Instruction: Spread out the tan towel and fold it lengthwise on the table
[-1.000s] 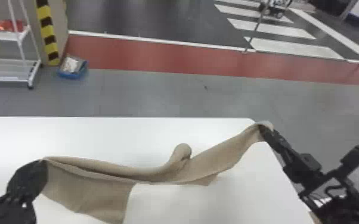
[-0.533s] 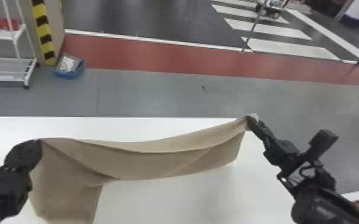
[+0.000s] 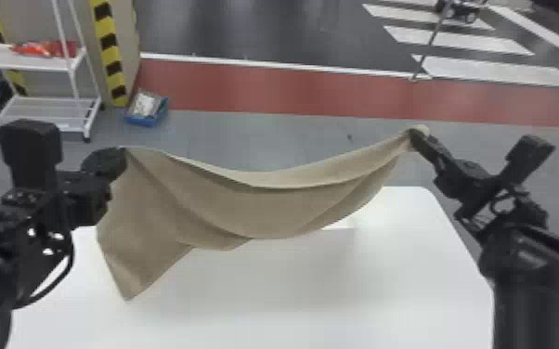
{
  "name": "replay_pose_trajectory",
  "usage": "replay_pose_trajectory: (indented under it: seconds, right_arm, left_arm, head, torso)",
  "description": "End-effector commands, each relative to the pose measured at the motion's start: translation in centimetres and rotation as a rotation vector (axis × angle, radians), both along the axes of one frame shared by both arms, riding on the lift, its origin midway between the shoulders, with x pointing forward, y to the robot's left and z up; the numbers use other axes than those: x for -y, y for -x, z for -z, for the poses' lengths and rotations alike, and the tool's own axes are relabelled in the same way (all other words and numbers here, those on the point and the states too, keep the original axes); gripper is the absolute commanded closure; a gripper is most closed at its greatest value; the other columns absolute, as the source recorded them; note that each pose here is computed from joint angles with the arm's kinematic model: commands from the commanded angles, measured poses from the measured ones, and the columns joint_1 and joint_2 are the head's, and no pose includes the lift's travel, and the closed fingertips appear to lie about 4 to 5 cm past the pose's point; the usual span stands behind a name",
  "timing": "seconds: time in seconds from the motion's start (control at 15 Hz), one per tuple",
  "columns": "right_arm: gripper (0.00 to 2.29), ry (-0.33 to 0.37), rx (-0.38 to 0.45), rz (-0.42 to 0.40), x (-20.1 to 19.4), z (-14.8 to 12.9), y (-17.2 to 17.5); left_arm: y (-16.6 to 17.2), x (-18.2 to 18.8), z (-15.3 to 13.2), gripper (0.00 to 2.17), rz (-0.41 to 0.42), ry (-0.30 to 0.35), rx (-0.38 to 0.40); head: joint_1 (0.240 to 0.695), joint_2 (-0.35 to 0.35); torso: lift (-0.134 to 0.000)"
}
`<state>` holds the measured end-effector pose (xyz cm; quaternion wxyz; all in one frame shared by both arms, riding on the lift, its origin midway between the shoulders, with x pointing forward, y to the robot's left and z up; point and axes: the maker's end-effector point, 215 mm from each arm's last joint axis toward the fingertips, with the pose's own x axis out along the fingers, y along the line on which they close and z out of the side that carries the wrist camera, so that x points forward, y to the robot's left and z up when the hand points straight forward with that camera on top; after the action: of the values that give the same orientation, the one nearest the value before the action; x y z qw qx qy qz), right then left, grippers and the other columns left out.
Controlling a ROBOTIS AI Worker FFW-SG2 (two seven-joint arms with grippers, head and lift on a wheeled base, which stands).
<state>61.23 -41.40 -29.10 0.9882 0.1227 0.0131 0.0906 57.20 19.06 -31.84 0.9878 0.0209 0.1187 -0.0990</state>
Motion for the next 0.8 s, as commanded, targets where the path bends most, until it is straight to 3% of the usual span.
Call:
replay_pose_trajectory:
  seconds: [0.0, 0.13, 0.33, 0.53, 0.73]
  right_arm:
    - [2.25, 0.009, -0.046, -0.006, 0.1, 1.2, 0.8]
    - [2.25, 0.01, -0.092, -0.027, 0.8, 4.9, 4.9]
    - [2.25, 0.075, -0.15, -0.062, 1.1, 11.0, 11.2]
    - [2.25, 0.117, -0.213, -0.111, 0.4, 15.8, 14.7]
    - [2.25, 0.141, -0.204, -0.085, 1.9, 16.2, 16.3]
  left_arm:
    - [-0.3, 1.0, -1.2, 1.85, 0.028, 0.018, 0.018]
    - [2.8, 1.8, 1.1, 1.85, 0.063, 0.037, -0.026]
    - [9.0, 2.4, 10.8, 1.85, 0.096, 0.038, -0.196]
    - [13.3, 3.2, 18.2, 1.85, 0.114, -0.02, -0.257]
    - [15.4, 2.8, 21.2, 1.85, 0.11, -0.04, -0.3]
  head:
    - [0.641, -0.2]
    - [0.633, -0.212]
    - [0.695, -0.243]
    - [0.695, -0.289]
    - [0.695, -0.308]
  torso:
    - [0.0]
    - [0.0]
    - [0.0]
    - [0.0]
    - [0.0]
